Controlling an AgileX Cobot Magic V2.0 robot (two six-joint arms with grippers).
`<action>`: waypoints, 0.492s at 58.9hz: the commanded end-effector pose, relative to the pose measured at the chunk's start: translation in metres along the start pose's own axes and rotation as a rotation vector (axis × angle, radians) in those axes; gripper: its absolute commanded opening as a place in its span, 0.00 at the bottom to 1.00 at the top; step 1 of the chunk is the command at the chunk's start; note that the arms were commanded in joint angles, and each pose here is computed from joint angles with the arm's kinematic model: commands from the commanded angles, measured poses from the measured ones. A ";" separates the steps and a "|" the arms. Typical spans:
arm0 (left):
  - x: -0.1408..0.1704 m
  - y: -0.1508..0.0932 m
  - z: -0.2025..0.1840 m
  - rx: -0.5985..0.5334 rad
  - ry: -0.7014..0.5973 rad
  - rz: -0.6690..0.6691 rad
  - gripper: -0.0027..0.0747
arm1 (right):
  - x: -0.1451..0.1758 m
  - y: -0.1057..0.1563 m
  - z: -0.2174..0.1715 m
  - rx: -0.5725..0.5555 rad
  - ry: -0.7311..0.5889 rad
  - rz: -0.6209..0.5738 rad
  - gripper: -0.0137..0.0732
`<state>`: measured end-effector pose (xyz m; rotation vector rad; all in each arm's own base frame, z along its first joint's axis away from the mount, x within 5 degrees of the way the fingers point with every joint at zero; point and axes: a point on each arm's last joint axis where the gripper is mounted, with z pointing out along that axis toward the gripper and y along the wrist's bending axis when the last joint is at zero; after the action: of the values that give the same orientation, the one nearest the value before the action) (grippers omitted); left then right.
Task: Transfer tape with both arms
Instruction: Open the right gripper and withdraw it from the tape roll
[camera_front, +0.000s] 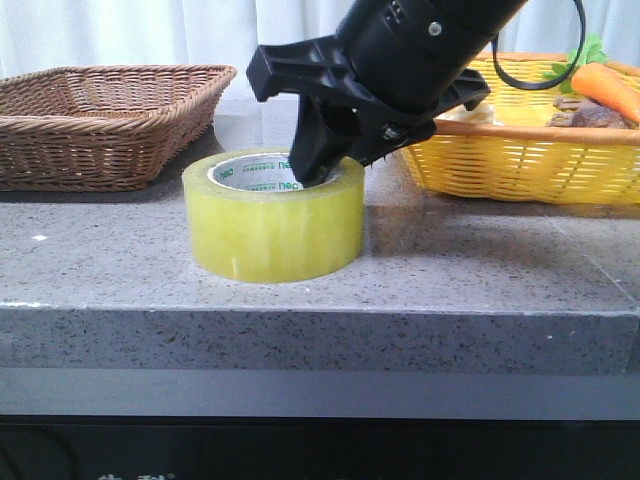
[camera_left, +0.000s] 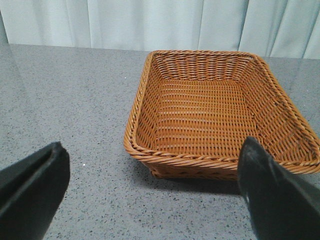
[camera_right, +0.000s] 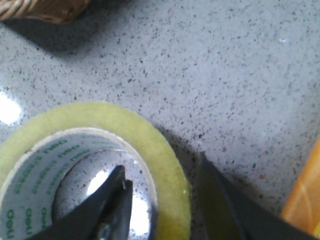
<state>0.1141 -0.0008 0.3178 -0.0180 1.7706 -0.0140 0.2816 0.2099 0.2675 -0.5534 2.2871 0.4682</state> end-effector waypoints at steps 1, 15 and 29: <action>-0.016 -0.001 -0.001 0.011 -0.099 0.000 0.90 | -0.029 0.006 -0.023 -0.021 -0.165 -0.004 0.60; -0.016 -0.001 -0.001 0.011 -0.099 0.000 0.90 | -0.061 0.015 -0.055 -0.047 -0.217 -0.015 0.60; -0.016 -0.001 -0.001 0.011 -0.099 0.000 0.90 | -0.075 0.021 -0.088 -0.065 -0.249 -0.024 0.35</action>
<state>0.1141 -0.0008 0.3178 -0.0180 1.7706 -0.0140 0.2784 0.2102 0.3481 -0.5528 2.1579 0.5303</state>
